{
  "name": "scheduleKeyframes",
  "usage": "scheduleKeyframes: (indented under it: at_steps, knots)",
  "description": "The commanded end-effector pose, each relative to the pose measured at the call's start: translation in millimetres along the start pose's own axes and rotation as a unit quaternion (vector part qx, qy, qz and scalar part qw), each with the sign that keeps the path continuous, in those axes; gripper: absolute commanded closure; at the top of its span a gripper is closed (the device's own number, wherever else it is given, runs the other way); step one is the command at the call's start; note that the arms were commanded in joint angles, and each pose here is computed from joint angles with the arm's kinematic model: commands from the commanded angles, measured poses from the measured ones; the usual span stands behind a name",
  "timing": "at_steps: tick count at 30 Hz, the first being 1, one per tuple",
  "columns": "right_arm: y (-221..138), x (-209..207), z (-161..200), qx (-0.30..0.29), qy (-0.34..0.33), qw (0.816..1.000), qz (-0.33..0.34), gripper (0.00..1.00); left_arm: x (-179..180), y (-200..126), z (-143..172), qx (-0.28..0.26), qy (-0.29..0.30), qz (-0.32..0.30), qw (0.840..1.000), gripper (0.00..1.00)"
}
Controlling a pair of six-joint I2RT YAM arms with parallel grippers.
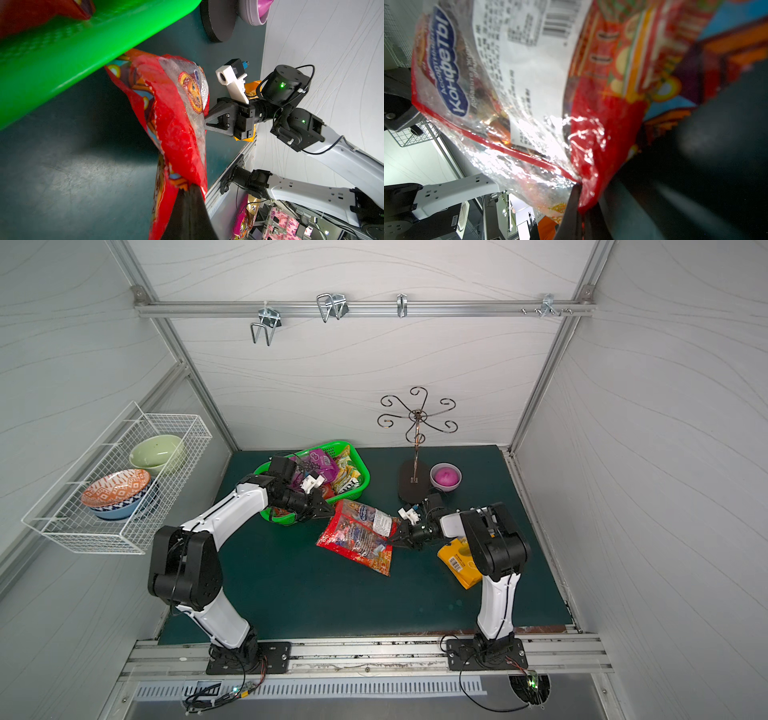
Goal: Put the candies in the basket
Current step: Pick up the candy at the center of the board.
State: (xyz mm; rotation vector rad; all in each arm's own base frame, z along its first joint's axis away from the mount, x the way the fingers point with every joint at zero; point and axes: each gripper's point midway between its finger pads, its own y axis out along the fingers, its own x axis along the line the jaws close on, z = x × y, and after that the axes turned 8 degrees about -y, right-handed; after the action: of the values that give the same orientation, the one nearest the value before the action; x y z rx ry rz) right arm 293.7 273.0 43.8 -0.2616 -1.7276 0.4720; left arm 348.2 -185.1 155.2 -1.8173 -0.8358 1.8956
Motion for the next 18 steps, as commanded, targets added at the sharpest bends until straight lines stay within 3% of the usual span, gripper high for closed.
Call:
scheduleKeyframes:
  at_steps: [1, 11, 18]
  knots:
    - [-12.7, 26.7, -8.3, -0.016, -0.049, 0.999, -0.009, 1.0, -39.4, -32.9, -7.6, -0.039, 0.076, 0.033, 0.996, 1.0]
    - [-49.2, 103.3, -37.9, -0.051, -0.137, 0.989, -0.013, 1.0, -84.8, -76.5, 6.4, -0.046, 0.138, 0.033, 0.989, 1.0]
    - [-62.4, 162.7, -77.1, -0.076, -0.205, 0.976, -0.021, 1.0, -89.2, -115.3, -12.6, -0.113, 0.165, -0.01, 0.98, 1.0]
